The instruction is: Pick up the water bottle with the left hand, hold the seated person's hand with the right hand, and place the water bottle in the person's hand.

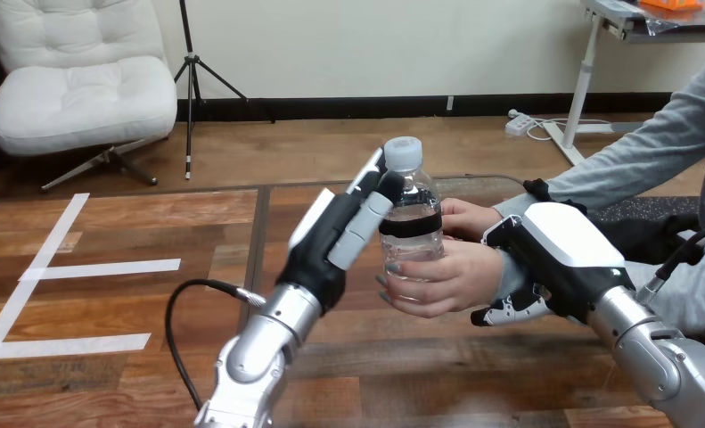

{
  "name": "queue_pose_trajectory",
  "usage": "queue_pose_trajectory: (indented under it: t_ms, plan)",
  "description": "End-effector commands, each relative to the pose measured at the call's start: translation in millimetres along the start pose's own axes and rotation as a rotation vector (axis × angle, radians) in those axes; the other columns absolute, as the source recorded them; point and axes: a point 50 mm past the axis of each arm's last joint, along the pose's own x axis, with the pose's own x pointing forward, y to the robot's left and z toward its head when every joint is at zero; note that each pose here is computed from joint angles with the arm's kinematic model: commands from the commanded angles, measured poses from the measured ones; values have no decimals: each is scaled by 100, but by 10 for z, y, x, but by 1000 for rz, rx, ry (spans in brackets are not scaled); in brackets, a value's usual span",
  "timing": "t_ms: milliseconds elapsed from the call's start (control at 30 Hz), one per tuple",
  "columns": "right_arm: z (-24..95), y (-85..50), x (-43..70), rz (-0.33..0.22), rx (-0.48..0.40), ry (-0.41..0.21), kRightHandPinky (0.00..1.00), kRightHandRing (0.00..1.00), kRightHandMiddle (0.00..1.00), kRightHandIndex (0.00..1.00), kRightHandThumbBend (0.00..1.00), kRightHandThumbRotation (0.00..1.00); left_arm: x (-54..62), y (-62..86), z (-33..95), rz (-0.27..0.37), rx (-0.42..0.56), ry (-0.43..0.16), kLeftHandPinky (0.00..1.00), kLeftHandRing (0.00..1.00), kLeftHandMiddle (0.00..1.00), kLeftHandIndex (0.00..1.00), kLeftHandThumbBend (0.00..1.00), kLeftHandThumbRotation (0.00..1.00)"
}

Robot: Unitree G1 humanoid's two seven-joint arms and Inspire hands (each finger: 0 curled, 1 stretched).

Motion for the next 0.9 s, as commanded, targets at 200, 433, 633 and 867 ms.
queue_pose_trajectory:
  t_ms: [200,433,633,867]
  plan:
    - [179,-386,172,-152,-1,-95,16,20,26,27,77,0,-39,323,185,84,53,-82,100,100,100,100,100,97]
    - [174,-383,168,-153,-2,-97,15,20,26,27,77,0,-106,424,181,117,52,-83,100,100,100,100,100,98]
    - [177,-384,166,-159,-6,-101,16,20,26,27,77,0,-180,516,178,152,64,-84,100,100,100,100,100,99]
    - [176,-388,163,-155,-4,-98,16,20,26,27,77,0,-272,627,165,202,60,-101,100,100,100,100,100,100]
